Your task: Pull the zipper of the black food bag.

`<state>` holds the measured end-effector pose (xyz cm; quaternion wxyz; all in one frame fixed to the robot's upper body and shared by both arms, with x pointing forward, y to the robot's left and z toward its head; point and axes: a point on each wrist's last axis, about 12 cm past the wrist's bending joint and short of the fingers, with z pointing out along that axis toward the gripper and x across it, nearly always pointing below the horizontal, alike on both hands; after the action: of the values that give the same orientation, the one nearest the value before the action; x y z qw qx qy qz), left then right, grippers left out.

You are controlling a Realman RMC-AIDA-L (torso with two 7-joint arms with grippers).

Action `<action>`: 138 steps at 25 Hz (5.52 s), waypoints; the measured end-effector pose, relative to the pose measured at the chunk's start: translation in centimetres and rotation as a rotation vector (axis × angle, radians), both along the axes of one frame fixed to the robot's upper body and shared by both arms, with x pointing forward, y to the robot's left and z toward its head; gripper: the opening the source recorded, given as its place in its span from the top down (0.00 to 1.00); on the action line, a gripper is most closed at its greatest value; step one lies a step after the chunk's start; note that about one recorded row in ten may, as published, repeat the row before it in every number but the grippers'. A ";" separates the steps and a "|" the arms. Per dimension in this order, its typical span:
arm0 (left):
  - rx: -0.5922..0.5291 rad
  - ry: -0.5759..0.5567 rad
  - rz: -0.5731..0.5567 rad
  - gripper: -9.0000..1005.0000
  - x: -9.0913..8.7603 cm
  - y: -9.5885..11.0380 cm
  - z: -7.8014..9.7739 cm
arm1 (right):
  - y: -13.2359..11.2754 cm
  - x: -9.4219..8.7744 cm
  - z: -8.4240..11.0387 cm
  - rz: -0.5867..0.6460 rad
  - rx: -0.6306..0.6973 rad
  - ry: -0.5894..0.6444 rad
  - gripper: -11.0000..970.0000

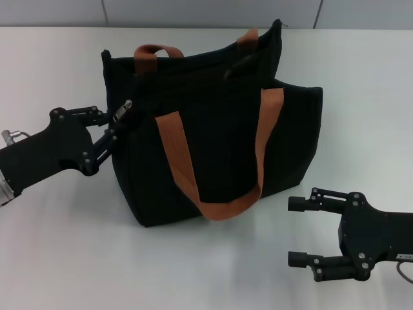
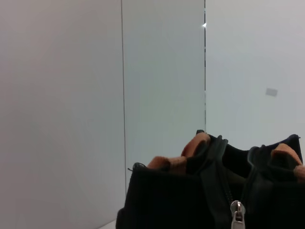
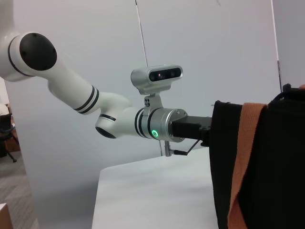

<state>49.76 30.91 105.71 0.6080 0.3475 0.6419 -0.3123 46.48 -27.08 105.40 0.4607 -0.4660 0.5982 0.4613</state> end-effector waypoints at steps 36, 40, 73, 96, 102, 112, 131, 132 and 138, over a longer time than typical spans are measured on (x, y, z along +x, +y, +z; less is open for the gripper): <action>-0.087 -0.126 -0.030 0.91 -0.4 -0.3 1.5 | 8.6 11.1 11.0 0.106 0.217 0.666 0.16; -0.078 -0.130 -0.024 0.91 -0.4 -0.2 1.5 | 10.1 12.1 11.8 0.107 0.164 0.764 0.16; -0.059 -0.155 -0.037 0.90 -0.5 -0.1 1.7 | 16.8 14.4 12.5 0.012 -0.084 0.922 0.16; -0.047 -0.198 -0.085 0.90 0.3 -0.4 2.8 | 17.3 14.6 12.6 0.004 -0.096 0.915 0.16; -0.043 -0.195 -0.081 0.90 0.0 0.1 2.8 | 17.1 14.5 12.5 -0.001 -0.095 0.917 0.16; -0.039 -0.187 -0.073 0.89 -0.4 0.4 2.6 | 17.2 14.7 12.5 -0.007 -0.111 0.893 0.46; -0.021 -0.184 -0.081 0.89 -0.5 0.7 2.6 | 17.4 14.8 12.9 0.000 -0.135 0.870 0.62; -0.021 -0.185 -0.081 0.89 -0.5 0.7 2.6 | 17.4 14.8 12.9 0.000 -0.135 0.870 0.62; -0.016 -0.186 -0.080 0.89 -0.4 0.9 2.7 | 17.7 14.9 13.1 0.005 -0.149 0.862 0.63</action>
<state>49.32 31.79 108.39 0.6547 0.3953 0.5658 -0.3081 61.33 -9.36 118.54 0.1329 -0.2642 0.7662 0.5704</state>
